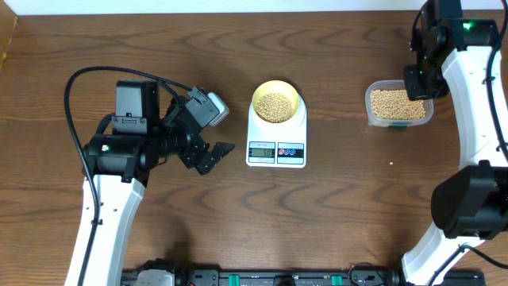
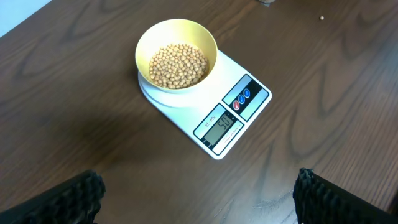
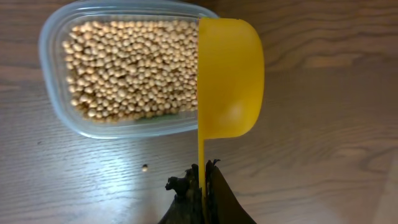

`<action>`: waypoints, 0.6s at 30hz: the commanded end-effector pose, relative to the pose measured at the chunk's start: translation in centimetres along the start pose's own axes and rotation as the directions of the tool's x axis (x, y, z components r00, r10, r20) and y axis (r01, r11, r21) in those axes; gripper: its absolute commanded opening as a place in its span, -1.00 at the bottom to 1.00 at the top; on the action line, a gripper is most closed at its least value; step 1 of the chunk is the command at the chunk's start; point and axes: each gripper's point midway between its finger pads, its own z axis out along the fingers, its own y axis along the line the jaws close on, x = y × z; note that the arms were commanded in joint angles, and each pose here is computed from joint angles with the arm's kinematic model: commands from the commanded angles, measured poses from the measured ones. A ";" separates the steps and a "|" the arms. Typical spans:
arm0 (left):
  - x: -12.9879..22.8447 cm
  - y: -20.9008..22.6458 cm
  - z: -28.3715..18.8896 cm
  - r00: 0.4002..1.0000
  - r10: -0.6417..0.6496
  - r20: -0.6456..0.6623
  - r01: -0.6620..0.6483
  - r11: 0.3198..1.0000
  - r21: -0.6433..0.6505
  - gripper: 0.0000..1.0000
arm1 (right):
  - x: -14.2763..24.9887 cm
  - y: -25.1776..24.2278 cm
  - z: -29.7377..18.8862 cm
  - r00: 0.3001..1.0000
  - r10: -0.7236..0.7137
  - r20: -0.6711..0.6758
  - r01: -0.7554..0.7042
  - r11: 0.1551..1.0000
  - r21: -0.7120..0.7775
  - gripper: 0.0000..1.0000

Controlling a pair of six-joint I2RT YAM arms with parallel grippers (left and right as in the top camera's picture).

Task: Scoop item into bowl and weigh 50g on scale
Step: 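Lift the yellow scoop out of the bowl and move it right to the tub, then lower the scoop into the soybean tub and open the right gripper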

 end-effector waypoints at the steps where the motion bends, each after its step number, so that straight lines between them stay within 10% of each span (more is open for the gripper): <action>1: -0.5 0.1 -0.3 1.000 -0.007 0.016 0.007 1.000 -0.003 0.98 | 0.1 0.1 0.0 0.999 0.051 0.000 -0.051 0.999 0.011 -0.98; 18: -0.5 0.1 -0.3 1.000 -0.007 0.015 0.007 1.000 -0.003 0.98 | -0.3 4.2 2.0 0.960 0.267 -0.083 -0.269 0.800 -0.536 -0.98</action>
